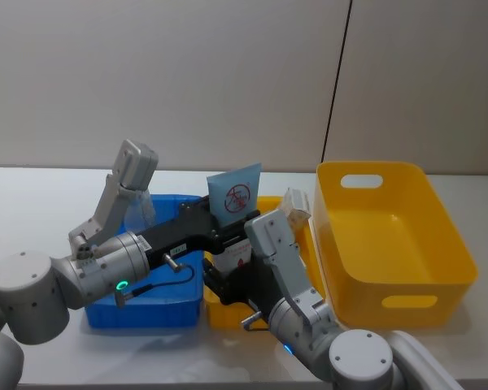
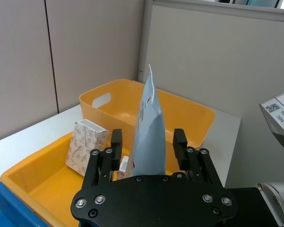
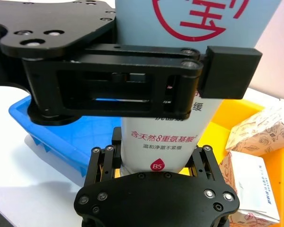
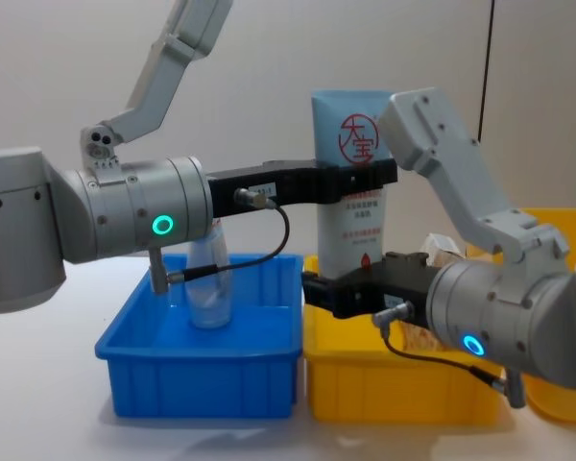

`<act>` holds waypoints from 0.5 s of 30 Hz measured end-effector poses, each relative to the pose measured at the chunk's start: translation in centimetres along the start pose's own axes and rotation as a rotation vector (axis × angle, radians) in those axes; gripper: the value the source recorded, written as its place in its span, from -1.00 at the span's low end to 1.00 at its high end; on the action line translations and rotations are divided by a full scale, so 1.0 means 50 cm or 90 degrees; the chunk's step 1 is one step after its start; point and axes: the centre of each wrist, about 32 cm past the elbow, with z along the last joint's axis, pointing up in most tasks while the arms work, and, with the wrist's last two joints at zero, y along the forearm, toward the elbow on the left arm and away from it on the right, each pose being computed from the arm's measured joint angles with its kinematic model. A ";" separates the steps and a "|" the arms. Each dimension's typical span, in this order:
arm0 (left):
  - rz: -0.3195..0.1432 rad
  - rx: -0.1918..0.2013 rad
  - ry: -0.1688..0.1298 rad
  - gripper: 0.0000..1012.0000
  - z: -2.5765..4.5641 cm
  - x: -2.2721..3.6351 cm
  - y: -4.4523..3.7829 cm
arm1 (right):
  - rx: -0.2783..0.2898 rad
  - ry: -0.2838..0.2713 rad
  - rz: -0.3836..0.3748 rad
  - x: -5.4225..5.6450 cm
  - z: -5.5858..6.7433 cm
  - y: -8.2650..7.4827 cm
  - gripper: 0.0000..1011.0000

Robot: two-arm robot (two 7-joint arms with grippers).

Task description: Bimanual collaborative sorting of washing and personal care products

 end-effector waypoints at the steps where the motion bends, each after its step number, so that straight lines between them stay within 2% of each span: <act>1: 0.000 0.000 0.000 0.27 0.000 0.000 0.000 | 0.000 0.000 -0.002 0.000 0.000 0.000 0.28; 4: 0.000 0.000 0.000 0.47 0.000 0.000 0.000 | 0.003 -0.002 -0.009 0.001 -0.001 -0.002 0.28; 7: 0.000 0.000 0.000 0.58 0.000 0.000 0.000 | 0.006 -0.004 -0.022 0.004 -0.001 -0.004 0.28; 8: 0.000 0.000 0.000 0.70 0.000 0.000 0.000 | 0.007 -0.005 -0.026 0.006 -0.002 -0.005 0.28; 11: 0.000 0.000 0.000 0.86 0.000 0.000 0.000 | 0.011 -0.007 -0.045 0.013 -0.001 -0.008 0.28; 15: 0.000 0.000 0.000 0.98 0.000 0.000 0.000 | 0.016 -0.012 -0.079 0.028 -0.001 -0.013 0.28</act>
